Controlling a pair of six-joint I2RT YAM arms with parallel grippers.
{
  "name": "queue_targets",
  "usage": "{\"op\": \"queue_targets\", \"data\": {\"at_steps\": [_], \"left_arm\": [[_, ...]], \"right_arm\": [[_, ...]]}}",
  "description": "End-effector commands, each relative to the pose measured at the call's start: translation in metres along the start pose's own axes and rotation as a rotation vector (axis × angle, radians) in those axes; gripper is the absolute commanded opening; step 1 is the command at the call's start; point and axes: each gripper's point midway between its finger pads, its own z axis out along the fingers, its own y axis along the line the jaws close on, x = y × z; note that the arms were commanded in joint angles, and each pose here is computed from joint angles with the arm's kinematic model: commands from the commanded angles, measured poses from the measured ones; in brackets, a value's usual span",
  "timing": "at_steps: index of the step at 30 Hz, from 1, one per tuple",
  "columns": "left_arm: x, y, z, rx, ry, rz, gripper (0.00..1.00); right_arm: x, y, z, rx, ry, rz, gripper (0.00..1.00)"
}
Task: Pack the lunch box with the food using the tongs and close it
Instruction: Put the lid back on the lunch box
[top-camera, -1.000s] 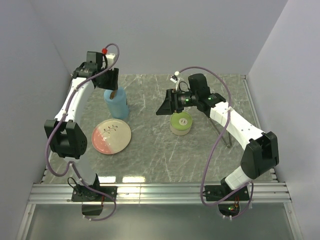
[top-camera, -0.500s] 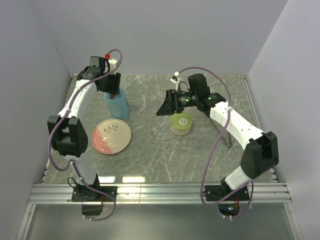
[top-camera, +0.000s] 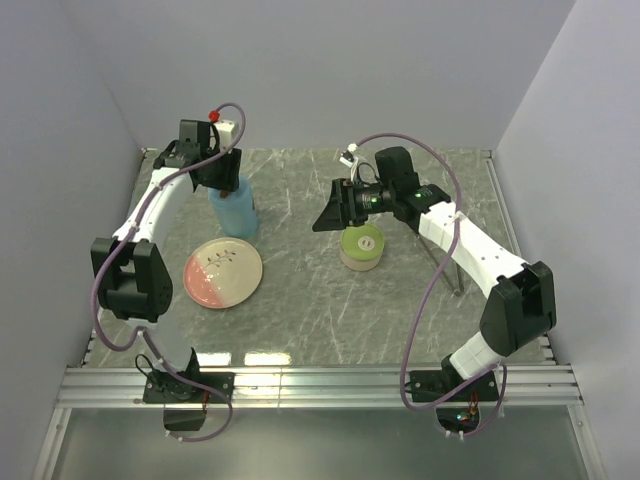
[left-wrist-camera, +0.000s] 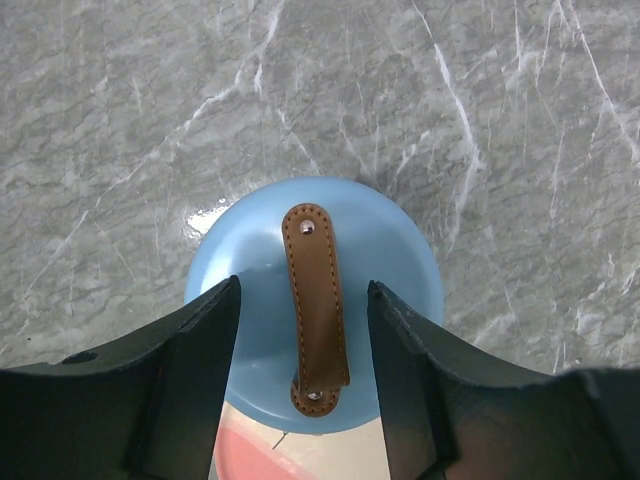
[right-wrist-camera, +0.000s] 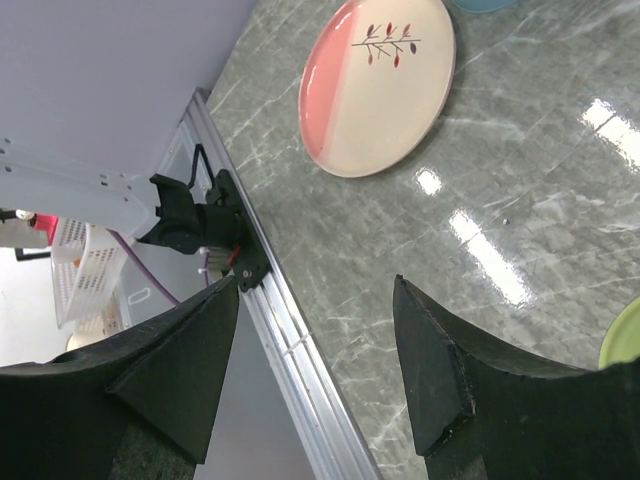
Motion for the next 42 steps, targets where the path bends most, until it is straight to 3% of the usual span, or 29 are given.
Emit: {"op": "queue_targets", "data": {"at_steps": [1,31,37,42], "left_arm": [[0.103,-0.003,0.003,0.003,0.362,0.017,0.6],[0.162,-0.019,0.014,0.054,0.39,-0.054,0.56],[0.12,-0.013,0.005,0.05,0.304,-0.038,0.57],[0.043,-0.008,-0.021,0.036,0.134,-0.032,0.56]], "right_arm": [[-0.017,0.008,-0.003,-0.017,-0.027,-0.046,0.7],[-0.017,0.0,-0.002,0.001,-0.001,-0.04,0.7],[-0.02,0.002,-0.002,-0.005,-0.005,-0.036,0.7],[-0.02,0.002,-0.001,-0.008,-0.003,-0.032,0.71]]}}
